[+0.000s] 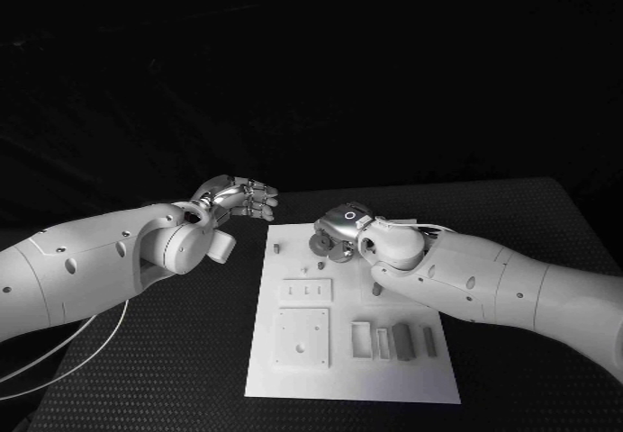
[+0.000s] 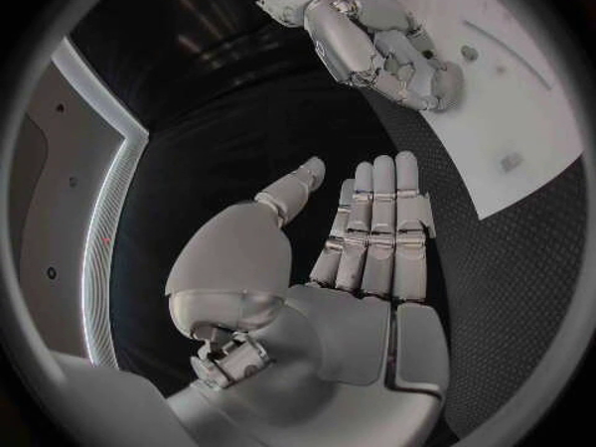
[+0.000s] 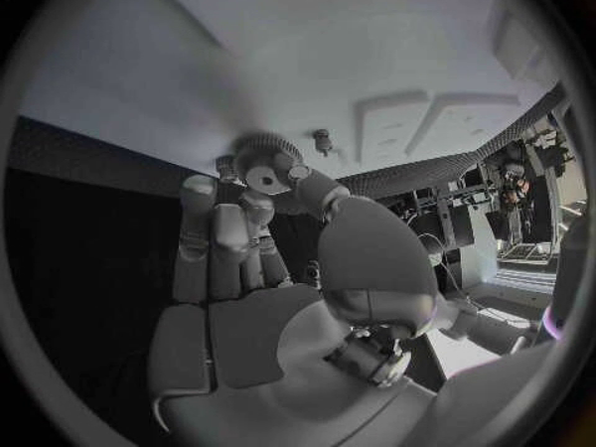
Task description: Assemble the parts on the task board
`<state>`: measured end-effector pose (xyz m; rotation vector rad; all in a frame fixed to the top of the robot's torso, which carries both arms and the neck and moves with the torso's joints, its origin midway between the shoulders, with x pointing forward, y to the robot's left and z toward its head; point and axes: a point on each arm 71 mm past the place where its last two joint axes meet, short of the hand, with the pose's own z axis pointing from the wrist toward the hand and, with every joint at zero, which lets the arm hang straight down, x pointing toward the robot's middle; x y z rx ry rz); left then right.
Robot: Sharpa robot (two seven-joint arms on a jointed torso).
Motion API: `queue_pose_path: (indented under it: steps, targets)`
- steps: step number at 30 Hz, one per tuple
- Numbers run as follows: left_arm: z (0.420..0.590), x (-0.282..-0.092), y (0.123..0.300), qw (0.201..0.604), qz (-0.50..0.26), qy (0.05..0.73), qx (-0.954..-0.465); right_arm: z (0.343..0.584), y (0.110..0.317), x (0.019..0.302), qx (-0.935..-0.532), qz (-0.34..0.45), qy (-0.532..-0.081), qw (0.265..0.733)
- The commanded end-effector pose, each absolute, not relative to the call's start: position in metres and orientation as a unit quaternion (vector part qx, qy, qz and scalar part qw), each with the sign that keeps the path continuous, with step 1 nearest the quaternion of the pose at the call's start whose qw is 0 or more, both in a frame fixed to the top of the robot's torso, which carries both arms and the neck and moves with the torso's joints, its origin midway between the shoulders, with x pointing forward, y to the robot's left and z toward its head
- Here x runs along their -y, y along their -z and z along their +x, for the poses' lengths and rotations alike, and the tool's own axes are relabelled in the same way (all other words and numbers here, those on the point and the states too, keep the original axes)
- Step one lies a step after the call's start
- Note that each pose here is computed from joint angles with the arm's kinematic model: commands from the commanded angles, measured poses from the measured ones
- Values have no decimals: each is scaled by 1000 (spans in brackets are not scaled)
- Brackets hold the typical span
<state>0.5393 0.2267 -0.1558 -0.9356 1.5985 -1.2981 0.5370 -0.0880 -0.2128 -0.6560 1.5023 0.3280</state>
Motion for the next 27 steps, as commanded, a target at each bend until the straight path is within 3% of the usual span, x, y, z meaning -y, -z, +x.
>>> queue_pose_path:
  steps: [1,15,27]
  targets:
    - [539,-225,154,422,-369,526,-640,537,226,94,-694,-282,-136,648]
    - [540,-224,155,421,-368,526,-641,538,230,96,-719,-276,-144,621]
    - [540,-225,155,421,-369,525,-641,536,224,95,-691,-266,-180,647]
